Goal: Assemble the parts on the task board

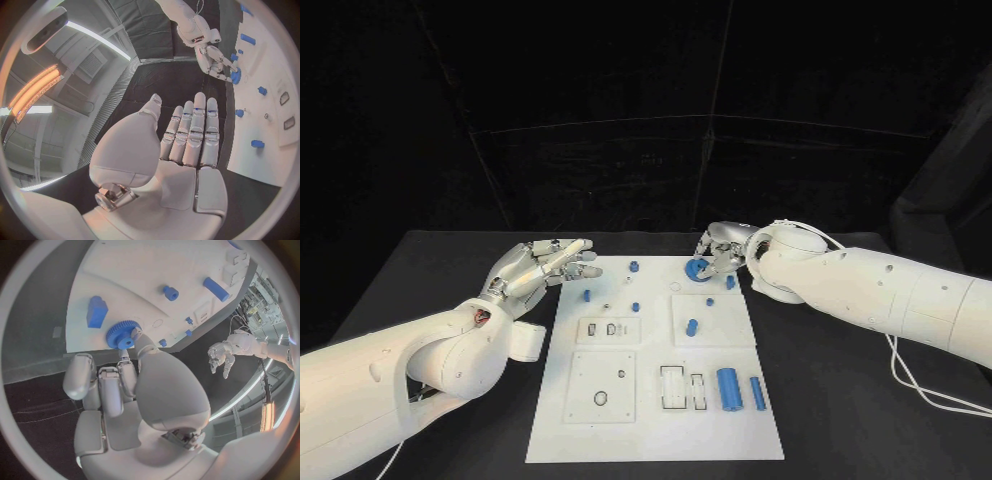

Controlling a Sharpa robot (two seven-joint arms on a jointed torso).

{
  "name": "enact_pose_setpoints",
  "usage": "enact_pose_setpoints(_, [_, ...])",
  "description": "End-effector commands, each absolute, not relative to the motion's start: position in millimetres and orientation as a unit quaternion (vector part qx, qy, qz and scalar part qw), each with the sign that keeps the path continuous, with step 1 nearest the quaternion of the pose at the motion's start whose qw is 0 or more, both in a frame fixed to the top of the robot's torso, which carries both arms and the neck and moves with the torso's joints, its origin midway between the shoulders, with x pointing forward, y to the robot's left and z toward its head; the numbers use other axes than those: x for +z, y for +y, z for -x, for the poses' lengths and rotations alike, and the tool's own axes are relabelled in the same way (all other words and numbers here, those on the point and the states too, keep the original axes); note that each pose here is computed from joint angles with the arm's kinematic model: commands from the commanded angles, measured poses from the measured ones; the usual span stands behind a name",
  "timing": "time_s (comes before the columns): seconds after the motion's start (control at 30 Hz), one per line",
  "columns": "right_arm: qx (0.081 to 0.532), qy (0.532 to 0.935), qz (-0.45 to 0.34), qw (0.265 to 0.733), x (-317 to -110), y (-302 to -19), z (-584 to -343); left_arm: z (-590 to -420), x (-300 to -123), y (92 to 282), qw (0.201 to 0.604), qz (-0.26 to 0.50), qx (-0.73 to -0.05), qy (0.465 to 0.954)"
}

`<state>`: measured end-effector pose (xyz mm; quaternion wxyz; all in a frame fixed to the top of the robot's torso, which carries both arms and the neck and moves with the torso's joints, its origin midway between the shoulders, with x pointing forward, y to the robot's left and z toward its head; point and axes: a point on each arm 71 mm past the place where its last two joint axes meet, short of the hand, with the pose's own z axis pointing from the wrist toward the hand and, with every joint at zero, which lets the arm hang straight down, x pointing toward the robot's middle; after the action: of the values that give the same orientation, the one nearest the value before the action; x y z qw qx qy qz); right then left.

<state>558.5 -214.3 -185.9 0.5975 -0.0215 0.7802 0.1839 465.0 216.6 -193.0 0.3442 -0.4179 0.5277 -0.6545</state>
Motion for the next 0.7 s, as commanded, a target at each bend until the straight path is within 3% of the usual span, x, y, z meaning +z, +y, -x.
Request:
enact_pose_setpoints(0.03, [0.167,0.777,0.05,0.605,-186.9,-214.2,-557.5,-464.9,-192.0,215.7,0.339,0.415,-0.659,0.528])
enact_pose_setpoints(0.27, [0.169,0.764,0.068,0.619,-184.5,-207.9,-554.5,-464.9,-192.2,216.2,0.34,0.415,-0.658,0.528])
enact_pose_setpoints(0.7, [0.23,0.694,0.06,0.679,-165.4,-173.4,-537.6,-464.2,-192.0,215.6,0.338,0.415,-0.659,0.529])
